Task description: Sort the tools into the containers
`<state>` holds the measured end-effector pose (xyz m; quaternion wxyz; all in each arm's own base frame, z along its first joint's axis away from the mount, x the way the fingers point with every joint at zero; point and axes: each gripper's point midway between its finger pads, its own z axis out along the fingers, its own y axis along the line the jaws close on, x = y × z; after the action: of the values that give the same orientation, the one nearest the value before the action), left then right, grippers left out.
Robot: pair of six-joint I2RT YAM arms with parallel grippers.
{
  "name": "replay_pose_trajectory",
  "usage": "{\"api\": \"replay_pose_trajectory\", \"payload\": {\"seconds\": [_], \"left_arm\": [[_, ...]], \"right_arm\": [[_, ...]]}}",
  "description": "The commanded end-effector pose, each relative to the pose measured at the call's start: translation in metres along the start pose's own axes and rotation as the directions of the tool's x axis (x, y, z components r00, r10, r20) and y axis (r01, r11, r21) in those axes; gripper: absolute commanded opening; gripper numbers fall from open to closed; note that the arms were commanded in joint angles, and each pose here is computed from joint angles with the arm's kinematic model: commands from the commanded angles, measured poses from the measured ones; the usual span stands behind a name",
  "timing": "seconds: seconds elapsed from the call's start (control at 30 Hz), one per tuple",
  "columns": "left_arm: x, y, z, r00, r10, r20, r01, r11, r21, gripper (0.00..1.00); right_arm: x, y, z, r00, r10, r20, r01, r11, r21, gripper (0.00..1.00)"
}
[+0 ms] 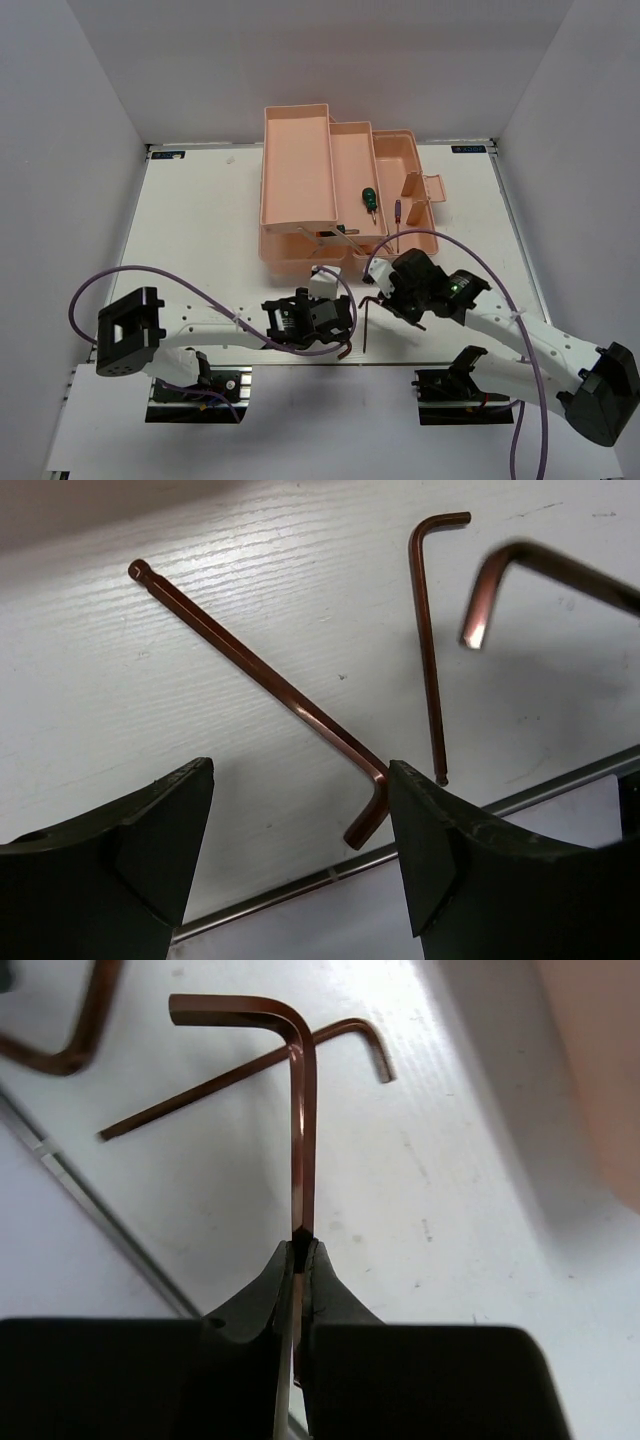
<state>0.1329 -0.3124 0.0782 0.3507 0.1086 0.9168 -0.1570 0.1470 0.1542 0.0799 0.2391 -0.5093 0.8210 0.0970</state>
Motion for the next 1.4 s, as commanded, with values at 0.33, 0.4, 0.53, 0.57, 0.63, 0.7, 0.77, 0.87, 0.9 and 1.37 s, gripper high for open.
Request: {"api": "replay_pose_trajectory", "payload": {"seconds": [0.33,0.4,0.53,0.57,0.63,0.7,0.77,0.87,0.9,1.37], "left_arm": [[-0.006,0.01,-0.008,0.971,-0.229,0.072,0.232,0.972,-0.026,0.81],[-0.009,0.012,-0.01,0.963,-0.256,0.086,0.258,0.966,-0.02,0.81],[-0.007,0.014,-0.013,0.955,-0.278,0.101,0.278,0.96,0.01,0.79],[-0.003,0.018,-0.011,0.955,-0.28,0.097,0.281,0.96,0.002,0.79],[-0.007,0.013,-0.011,0.95,-0.294,0.104,0.293,0.956,0.021,0.79],[-0.007,0.012,-0.011,0.948,-0.302,0.103,0.302,0.953,0.022,0.79],[-0.005,0.014,-0.011,0.947,-0.305,0.101,0.305,0.952,0.015,0.79],[-0.002,0.014,-0.013,0.943,-0.318,0.096,0.317,0.948,0.021,0.79],[-0.002,0.015,-0.013,0.939,-0.33,0.097,0.329,0.944,0.026,0.79],[-0.01,0.017,-0.007,0.916,-0.369,0.159,0.365,0.929,0.052,0.81]], "right_arm": [[-0.101,0.002,-0.094,0.944,-0.13,0.304,0.154,0.986,-0.058,0.0],[-0.125,-0.015,-0.106,0.923,-0.15,0.354,0.149,0.988,0.03,0.0],[-0.174,-0.035,-0.118,0.879,-0.172,0.445,0.136,0.984,0.111,0.0],[-0.181,-0.038,-0.111,0.885,-0.167,0.435,0.134,0.985,0.106,0.0],[-0.218,-0.049,-0.11,0.866,-0.155,0.476,0.109,0.986,0.123,0.0],[-0.256,-0.062,-0.133,0.821,-0.138,0.554,0.06,0.986,0.157,0.0],[-0.291,-0.074,-0.133,0.808,-0.098,0.582,0.008,0.988,0.156,0.0],[-0.328,-0.089,-0.122,0.787,-0.03,0.617,-0.073,0.987,0.14,0.0],[-0.348,-0.091,-0.145,0.745,-0.038,0.666,-0.083,0.985,0.149,0.0],[-0.384,-0.128,-0.044,0.797,0.154,0.584,-0.243,0.967,0.077,0.55]]}}
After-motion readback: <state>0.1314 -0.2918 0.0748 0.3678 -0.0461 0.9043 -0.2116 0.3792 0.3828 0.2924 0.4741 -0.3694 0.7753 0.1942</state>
